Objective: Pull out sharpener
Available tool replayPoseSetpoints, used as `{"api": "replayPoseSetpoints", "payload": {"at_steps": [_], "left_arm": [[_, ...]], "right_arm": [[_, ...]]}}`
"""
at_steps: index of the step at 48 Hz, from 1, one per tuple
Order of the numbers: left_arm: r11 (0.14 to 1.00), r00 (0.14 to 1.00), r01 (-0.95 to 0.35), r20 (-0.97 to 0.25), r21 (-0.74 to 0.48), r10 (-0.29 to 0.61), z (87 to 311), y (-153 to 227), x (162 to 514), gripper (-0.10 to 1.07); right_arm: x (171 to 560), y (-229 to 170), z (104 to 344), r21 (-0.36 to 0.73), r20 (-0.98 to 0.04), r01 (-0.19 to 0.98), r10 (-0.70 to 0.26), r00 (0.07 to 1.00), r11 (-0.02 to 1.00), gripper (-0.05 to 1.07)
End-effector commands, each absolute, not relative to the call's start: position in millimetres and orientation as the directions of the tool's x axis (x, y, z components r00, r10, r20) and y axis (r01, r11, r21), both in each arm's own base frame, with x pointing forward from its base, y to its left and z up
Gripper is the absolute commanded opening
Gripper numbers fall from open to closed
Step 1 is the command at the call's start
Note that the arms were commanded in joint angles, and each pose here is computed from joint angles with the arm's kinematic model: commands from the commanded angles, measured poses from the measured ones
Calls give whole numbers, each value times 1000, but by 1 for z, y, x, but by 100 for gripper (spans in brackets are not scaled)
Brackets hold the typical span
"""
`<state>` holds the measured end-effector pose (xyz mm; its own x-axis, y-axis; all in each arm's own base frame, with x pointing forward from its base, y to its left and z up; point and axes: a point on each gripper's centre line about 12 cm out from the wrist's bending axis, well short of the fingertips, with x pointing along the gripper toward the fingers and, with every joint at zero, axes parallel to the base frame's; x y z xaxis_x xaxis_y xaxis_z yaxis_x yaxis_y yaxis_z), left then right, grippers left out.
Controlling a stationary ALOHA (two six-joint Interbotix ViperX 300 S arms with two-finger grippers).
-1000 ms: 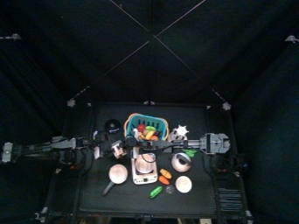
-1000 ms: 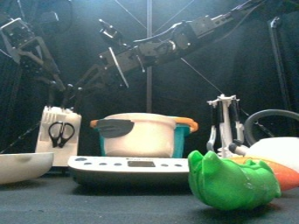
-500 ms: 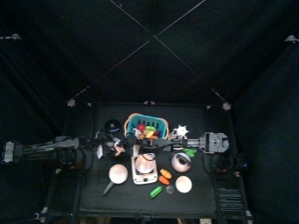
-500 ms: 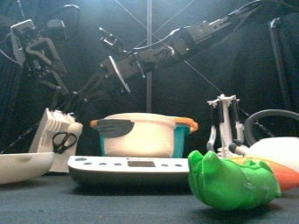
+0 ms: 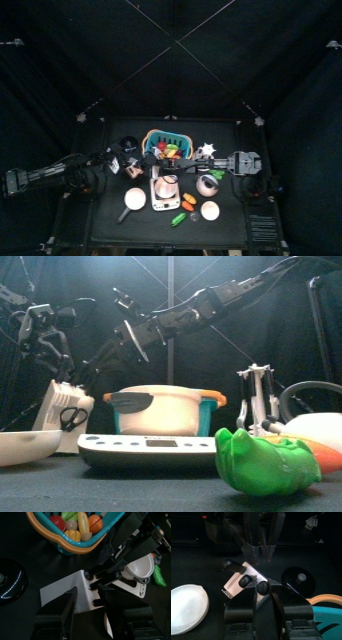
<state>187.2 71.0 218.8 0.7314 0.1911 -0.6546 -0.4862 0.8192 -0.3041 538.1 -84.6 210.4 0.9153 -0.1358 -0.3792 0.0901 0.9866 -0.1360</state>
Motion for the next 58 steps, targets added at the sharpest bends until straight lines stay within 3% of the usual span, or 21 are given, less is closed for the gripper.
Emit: {"api": "replayPoseSetpoints", "payload": {"at_steps": [1,58], "left_arm": [[815,733,-486,-655,-315,185,221,71,188,74],[768,626,-560,-766,-310,148,186,78,187,74]], "right_arm": [[538,-86,218,-130,-369,99,-141,919,987,38],[541,-84,213,-131,-378,93,-136,916,987,38]]}}
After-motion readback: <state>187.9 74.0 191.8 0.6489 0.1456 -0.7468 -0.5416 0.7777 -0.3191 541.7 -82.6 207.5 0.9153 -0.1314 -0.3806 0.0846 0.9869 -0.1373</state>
